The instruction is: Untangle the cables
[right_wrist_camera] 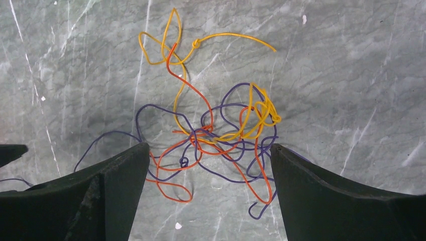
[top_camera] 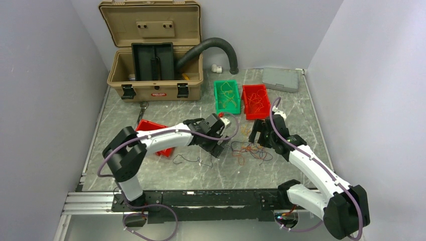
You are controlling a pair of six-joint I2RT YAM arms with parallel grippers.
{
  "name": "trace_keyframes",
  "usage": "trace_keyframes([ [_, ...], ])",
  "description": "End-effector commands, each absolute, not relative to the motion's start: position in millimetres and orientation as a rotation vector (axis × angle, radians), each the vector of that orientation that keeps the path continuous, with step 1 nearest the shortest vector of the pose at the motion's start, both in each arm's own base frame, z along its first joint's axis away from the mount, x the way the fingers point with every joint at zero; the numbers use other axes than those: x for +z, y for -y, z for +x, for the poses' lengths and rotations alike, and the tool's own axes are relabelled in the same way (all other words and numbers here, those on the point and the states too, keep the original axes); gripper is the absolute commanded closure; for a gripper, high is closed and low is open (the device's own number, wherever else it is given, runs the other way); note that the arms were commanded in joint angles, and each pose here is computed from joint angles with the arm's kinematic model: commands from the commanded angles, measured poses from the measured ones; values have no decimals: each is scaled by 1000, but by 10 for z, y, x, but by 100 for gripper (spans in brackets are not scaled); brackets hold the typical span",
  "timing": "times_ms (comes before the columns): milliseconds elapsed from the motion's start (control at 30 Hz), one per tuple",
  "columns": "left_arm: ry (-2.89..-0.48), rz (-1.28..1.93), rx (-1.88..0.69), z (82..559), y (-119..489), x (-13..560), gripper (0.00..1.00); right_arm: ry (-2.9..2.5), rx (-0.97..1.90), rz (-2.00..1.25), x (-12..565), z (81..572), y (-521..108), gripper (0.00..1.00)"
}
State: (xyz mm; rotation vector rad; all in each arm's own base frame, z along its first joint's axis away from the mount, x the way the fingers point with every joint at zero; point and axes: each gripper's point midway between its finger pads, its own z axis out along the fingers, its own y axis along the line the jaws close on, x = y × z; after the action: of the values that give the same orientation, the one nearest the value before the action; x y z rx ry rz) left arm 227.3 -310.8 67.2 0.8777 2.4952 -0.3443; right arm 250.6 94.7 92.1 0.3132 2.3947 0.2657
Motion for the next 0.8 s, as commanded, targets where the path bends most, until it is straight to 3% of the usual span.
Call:
trace_keyframes([
  [0, -2486, 894, -387, 2367, 3297, 677, 4, -2342, 303, 273, 1090, 2585, -1009, 8],
  [200, -2567, 893, -348, 2370, 3320, 390, 9, -2323, 317, 278, 1153, 2593, -1014, 8],
  [467, -2642, 854, -289, 2357, 3238, 137, 39, -2335, 322, 306, 1060, 2570, -1016, 9],
  [533, -2651, 838, -275, 2350, 3205, 106, 54, -2341, 336, 308, 1024, 2570, -1040, 10],
  [667, -2619, 800, -295, 2335, 3161, 175, 99, -2361, 357, 343, 887, 2564, -1088, 10],
  [767, -2564, 761, -291, 2378, 3105, 334, 100, -2398, 283, 411, 702, 2567, -1047, 8],
])
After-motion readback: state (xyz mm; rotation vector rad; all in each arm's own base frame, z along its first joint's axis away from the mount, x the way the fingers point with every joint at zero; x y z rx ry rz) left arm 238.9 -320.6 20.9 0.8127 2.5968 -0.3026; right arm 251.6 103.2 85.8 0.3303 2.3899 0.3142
